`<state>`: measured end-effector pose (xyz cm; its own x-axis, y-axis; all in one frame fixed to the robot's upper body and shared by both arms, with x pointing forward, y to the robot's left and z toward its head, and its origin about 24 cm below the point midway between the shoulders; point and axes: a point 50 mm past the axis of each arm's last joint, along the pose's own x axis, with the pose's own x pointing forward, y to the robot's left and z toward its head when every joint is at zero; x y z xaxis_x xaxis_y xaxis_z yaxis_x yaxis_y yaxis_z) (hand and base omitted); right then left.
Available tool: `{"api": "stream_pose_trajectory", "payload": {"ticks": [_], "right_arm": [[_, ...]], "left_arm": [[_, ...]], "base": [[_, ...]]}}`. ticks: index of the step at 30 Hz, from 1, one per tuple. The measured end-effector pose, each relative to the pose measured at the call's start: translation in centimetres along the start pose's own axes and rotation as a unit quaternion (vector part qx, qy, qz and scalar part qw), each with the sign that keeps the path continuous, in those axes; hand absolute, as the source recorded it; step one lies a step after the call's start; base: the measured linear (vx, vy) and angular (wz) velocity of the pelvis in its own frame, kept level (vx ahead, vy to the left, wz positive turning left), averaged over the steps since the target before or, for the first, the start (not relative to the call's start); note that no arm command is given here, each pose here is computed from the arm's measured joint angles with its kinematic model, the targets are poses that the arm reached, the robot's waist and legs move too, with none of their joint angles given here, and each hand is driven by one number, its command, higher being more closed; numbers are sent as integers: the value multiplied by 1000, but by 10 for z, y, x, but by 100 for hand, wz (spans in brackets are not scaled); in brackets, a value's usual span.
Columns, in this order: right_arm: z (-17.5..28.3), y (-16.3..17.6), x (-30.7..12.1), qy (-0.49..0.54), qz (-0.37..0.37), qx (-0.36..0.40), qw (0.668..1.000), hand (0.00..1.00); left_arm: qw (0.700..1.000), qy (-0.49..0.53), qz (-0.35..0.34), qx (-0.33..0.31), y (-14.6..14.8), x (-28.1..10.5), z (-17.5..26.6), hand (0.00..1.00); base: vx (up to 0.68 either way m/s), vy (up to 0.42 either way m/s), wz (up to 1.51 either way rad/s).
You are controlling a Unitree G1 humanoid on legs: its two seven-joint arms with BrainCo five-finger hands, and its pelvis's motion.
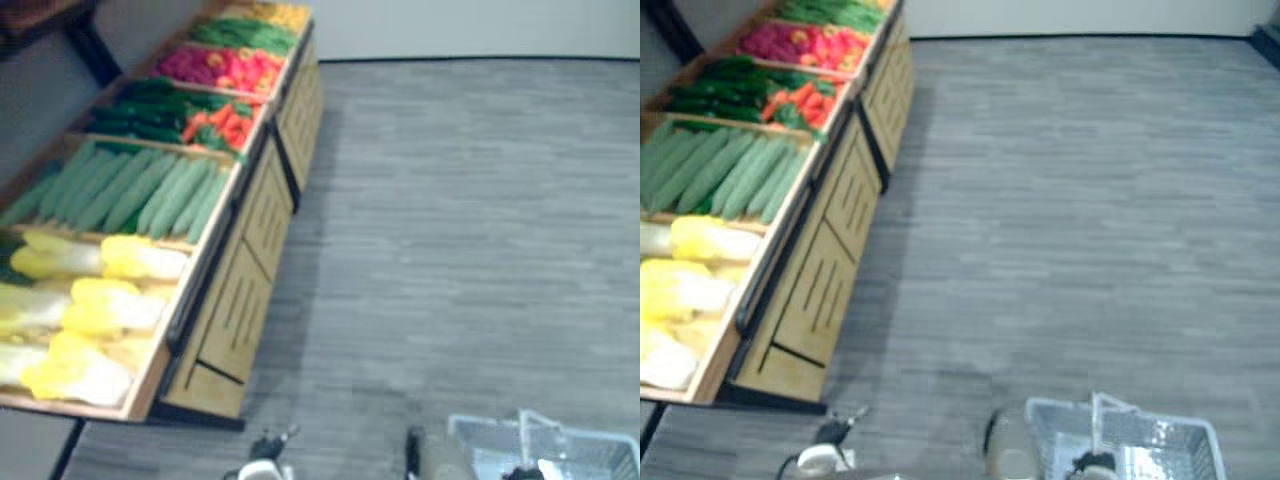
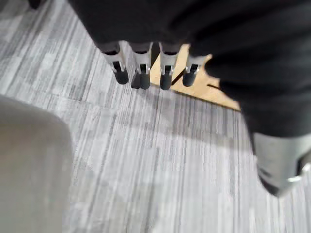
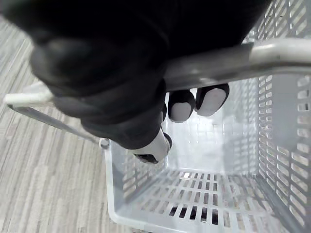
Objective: Pick vegetable in the basket
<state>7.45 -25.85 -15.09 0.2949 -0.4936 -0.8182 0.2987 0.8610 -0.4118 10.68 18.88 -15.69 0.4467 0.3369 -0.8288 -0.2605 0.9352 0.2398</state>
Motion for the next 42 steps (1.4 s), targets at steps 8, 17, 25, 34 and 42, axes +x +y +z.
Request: {"api": "stream_pose_trajectory", "payload": {"ticks": [8, 17, 25, 34, 42], "right_arm": [[6, -12, 4, -5, -10, -11, 1000, 100], [5, -12, 5, 11, -16, 33, 999, 100], [6, -20, 5, 2, -31, 65, 997, 100], [-11, -8, 1, 34, -18, 93, 995, 100], [-36, 9, -8, 83, -5, 126, 989, 100]], "left_arm": [[996, -19, 42, -72, 19, 3, 10, 0], [994, 47, 80, -64, 46, 1, -20, 0], [997, 45, 58, 19, 44, 0, -23, 0], [999, 10, 32, 31, 32, 4, -5, 0], [990, 71, 93, -76, 51, -4, -36, 0]], "base": [[394, -38, 61], [446, 95, 141], [396, -219, 145], [115, -400, 124], [-8, -36, 59]]}}
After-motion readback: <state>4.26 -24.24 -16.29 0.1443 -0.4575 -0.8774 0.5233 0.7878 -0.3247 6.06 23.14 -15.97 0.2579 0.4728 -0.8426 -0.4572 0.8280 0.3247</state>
